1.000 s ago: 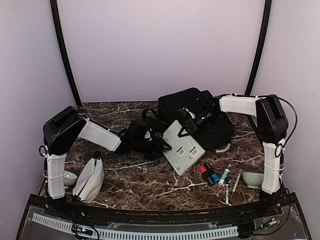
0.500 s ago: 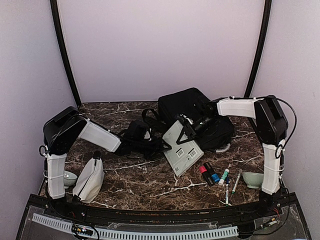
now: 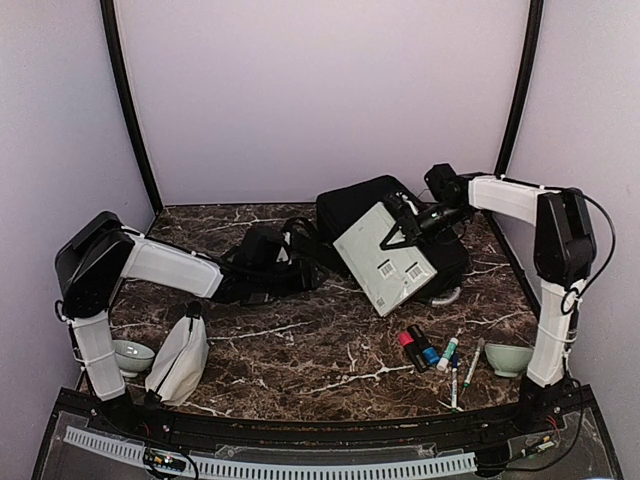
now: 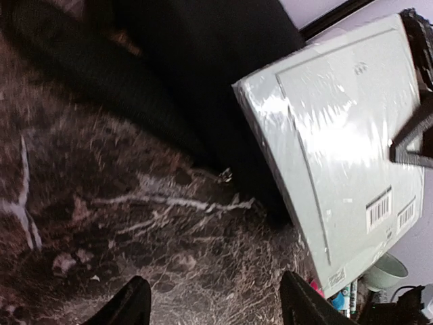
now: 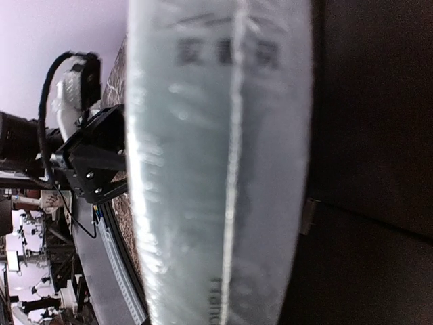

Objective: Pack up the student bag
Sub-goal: Pick up the largest pocket of the bag from the student bag.

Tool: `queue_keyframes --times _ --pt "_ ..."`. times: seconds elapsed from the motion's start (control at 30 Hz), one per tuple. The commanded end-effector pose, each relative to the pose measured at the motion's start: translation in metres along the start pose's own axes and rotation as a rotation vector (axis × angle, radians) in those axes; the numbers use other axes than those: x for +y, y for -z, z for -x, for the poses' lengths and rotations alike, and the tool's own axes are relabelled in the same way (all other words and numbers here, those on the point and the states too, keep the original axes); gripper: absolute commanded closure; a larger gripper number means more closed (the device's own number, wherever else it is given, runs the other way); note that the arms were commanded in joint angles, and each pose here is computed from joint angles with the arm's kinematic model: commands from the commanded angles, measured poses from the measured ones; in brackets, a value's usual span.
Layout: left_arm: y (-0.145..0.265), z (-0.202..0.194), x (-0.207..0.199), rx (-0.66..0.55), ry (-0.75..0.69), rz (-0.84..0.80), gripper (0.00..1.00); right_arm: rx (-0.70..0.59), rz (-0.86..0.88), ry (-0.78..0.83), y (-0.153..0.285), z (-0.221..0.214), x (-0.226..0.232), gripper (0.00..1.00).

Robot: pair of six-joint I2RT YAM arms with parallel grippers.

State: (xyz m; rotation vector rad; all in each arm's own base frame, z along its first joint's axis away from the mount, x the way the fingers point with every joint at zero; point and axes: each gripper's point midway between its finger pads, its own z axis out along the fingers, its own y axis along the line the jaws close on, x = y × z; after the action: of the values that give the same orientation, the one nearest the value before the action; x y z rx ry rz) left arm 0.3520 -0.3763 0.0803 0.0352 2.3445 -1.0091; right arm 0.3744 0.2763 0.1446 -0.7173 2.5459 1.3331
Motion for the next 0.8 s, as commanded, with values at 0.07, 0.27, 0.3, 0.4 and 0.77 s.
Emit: queue_keyframes --times 0.07,0.27,0.3,0.4,0.77 --pt "0.031 0.038 -0.109 -0.185 -0.609 -0.058 0.27 -0.297 -0.019 0.17 0.119 0.046 0.042 1.0" --pt "0.001 0.018 -0.16 -0.137 -0.897 -0.135 0.27 -0.471 -0.179 0.147 0.199 0.054 0.021 1.0" --pt "-0.007 0.013 -0.165 -0.127 -0.941 -0.145 0.27 -0.494 -0.213 0.138 0.211 0.053 0.016 1.0" --pt "-0.026 0.004 -0.182 -0.098 -1.039 -0.189 0.27 -0.555 -0.268 0.108 0.238 0.046 0.003 1.0" --pt "-0.105 -0.017 -0.165 0.013 -1.11 -0.138 0.24 -0.636 -0.337 0.075 0.262 0.02 -0.007 1.0"
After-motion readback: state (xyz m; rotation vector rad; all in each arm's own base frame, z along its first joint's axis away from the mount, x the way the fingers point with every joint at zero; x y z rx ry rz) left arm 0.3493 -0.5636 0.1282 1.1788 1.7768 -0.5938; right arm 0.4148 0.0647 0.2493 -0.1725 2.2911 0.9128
